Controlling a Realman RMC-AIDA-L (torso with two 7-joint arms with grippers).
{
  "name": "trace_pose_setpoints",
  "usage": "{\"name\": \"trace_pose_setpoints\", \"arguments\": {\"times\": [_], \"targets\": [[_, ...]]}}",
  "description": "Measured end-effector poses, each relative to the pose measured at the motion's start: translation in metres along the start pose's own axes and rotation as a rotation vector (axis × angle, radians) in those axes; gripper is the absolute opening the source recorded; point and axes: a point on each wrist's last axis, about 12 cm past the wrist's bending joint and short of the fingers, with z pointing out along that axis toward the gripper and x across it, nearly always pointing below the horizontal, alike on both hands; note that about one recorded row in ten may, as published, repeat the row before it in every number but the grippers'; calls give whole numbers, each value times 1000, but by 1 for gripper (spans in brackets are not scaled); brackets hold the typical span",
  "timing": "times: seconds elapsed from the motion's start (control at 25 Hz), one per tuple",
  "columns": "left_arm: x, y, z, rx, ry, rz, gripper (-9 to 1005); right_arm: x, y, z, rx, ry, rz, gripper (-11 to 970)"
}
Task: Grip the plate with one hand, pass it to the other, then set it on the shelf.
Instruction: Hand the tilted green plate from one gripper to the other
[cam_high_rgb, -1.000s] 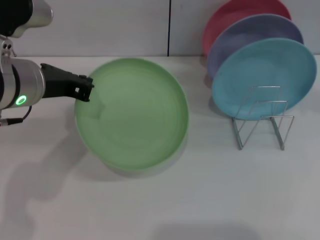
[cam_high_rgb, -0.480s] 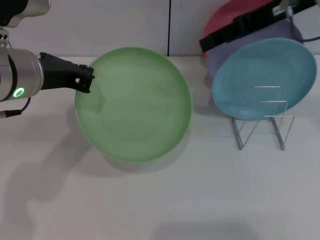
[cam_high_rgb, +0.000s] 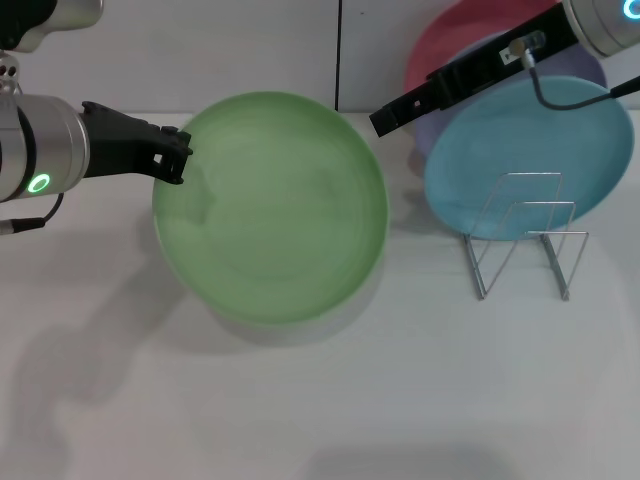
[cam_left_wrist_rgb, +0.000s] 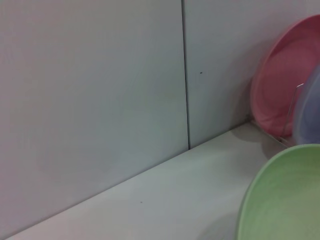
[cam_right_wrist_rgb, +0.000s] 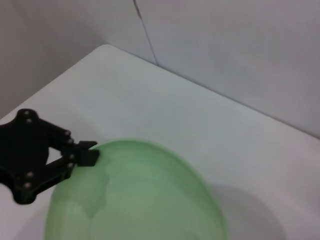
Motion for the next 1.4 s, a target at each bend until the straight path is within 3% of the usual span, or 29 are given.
{"name": "trace_pose_setpoints", "arguments": {"times": [0.56, 1.4], "targets": [[-3, -4, -2, 12, -3, 10, 35, 1, 0, 28, 21, 9, -29, 790], [-6, -8, -4, 36, -19, 9, 35, 3, 1, 48, 11, 20, -48, 764]]}}
